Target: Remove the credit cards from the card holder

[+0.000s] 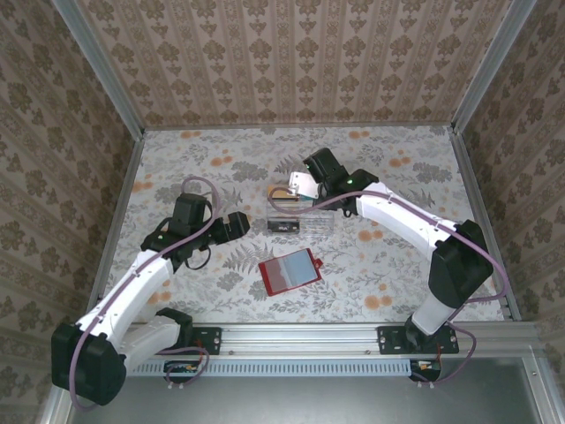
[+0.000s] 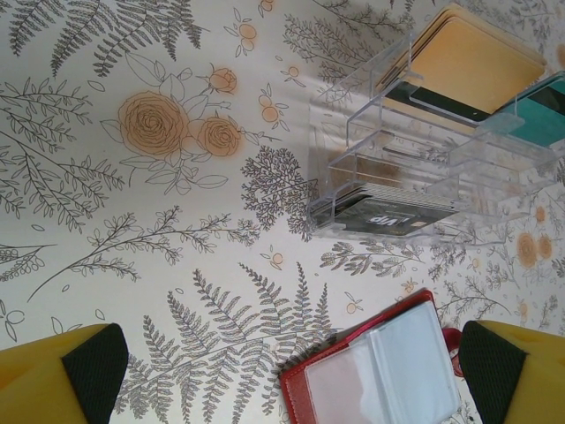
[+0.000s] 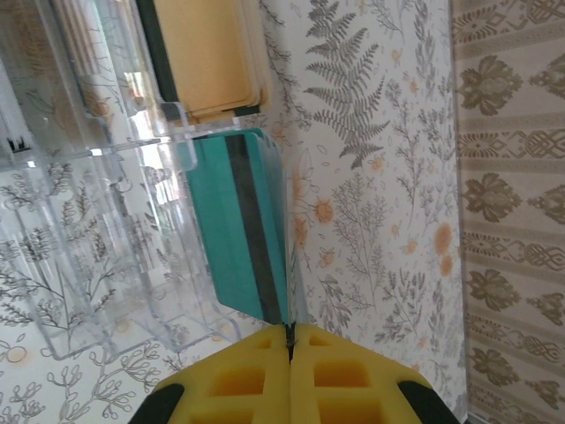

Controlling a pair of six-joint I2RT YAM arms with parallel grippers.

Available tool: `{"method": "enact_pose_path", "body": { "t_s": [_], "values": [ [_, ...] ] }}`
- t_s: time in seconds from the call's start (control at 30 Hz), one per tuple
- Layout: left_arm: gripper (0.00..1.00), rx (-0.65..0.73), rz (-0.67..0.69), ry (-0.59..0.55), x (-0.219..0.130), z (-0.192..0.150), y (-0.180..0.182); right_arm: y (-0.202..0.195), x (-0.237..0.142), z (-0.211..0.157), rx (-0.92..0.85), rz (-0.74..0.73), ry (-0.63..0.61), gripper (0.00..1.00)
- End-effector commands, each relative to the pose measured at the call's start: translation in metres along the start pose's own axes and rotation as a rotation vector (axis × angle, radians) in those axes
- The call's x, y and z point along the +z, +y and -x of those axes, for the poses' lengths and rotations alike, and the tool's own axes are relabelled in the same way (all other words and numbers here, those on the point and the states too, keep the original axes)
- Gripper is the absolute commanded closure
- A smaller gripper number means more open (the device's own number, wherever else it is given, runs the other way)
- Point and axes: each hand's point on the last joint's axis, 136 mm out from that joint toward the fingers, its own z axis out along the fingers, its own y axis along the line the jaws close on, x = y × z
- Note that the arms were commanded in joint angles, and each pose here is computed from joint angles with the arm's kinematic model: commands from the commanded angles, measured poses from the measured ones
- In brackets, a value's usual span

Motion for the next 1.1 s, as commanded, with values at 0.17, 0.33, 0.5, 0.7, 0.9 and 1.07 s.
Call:
{"method": "enact_pose_path", "body": {
  "t_s": [0.17, 0.33, 0.5, 0.7, 0.9, 1.07],
  "values": [
    [0.00, 0.000, 0.009, 0.001, -0.001, 0.006, 0.001, 0.010, -0.009, 0.003, -0.045, 0.022, -0.035, 1.00],
    [0.00, -0.007, 0.011, 0.005, 0.001, 0.006, 0.002, 0.013, -0.005, 0.004, -0.044, 0.037, -0.031, 1.00],
    [0.00, -0.010, 0.011, 0.004, 0.001, 0.006, 0.004, 0.013, 0.003, 0.003, -0.043, 0.026, -0.015, 1.00],
    [0.00, -0.018, 0.009, 0.002, 0.002, 0.009, 0.004, -0.008, -0.007, 0.007, -0.021, -0.052, -0.019, 1.00],
    [0.00, -0.025, 0.008, 0.012, 0.005, 0.008, 0.005, -0.009, -0.029, 0.010, 0.003, -0.052, -0.074, 1.00],
    [0.00, -0.027, 0.003, 0.016, 0.007, 0.008, 0.004, 0.015, -0.028, 0.008, -0.010, 0.020, -0.093, 1.00]
  ]
}}
